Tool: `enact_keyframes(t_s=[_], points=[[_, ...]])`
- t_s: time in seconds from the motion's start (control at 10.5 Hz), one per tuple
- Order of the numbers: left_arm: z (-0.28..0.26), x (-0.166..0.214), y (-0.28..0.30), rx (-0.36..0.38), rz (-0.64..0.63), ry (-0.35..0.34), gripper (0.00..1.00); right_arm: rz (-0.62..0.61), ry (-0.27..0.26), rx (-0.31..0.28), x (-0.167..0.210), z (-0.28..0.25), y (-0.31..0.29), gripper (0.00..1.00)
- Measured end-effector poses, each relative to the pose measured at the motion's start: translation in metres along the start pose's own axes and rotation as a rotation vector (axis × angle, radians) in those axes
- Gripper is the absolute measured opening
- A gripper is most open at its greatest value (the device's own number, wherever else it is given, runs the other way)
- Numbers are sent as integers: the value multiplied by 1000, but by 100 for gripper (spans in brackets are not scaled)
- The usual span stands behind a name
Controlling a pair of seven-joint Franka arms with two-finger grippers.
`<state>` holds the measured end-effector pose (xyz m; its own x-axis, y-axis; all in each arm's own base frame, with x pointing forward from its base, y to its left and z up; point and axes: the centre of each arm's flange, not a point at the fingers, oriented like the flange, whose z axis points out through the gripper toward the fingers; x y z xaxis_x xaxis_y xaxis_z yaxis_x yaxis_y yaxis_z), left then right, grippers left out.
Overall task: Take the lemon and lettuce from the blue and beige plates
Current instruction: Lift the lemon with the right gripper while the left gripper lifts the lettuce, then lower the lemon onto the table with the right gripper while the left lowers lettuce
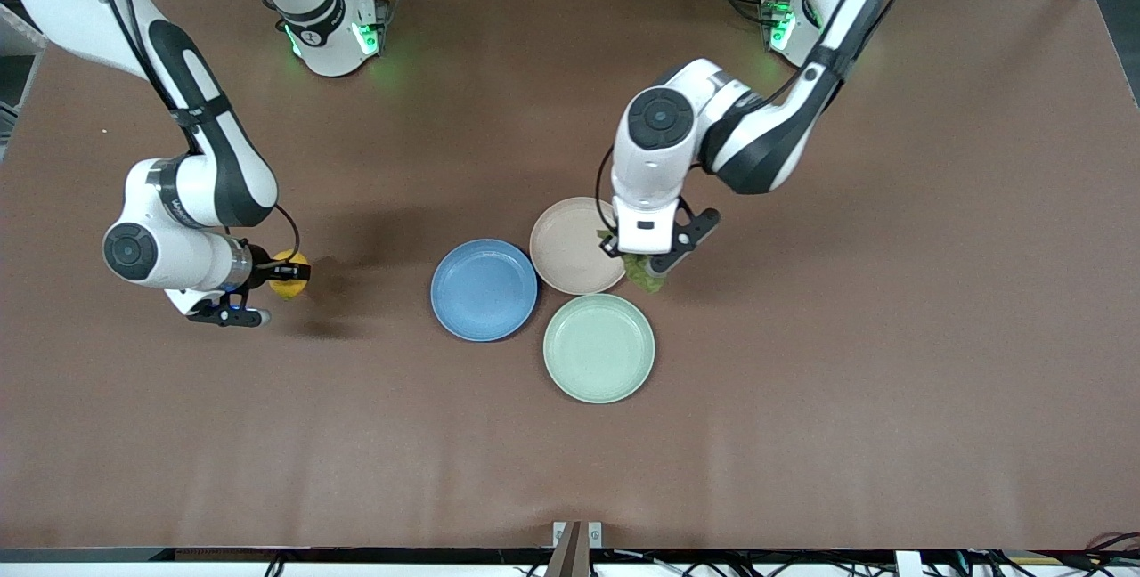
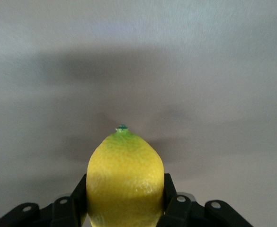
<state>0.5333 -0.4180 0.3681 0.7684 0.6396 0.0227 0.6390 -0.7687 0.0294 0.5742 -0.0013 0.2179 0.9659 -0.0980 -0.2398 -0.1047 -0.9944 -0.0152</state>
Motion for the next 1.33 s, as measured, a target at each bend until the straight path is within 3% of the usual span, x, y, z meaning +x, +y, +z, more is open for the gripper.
enact_keyframes(t_s=[0.48,0.67,0.86,0.95,1.14,1.33], points=[[-36,139,-58,28,234,20,4,14,-31,-2,-5,22,9,63],[-31,190,-88,45,324,9,4,17,-32,-2,-4,22,11,71],[-5,232,-119,78,415,-32,4,10,-39,-5,-2,14,9,95],[16,248,-132,95,444,-63,4,9,-71,-11,1,-1,8,100],[63,267,-147,137,483,-107,4,8,-108,-21,13,-62,6,100],[99,291,-166,153,528,-118,4,-10,-83,-25,19,-135,-8,100]])
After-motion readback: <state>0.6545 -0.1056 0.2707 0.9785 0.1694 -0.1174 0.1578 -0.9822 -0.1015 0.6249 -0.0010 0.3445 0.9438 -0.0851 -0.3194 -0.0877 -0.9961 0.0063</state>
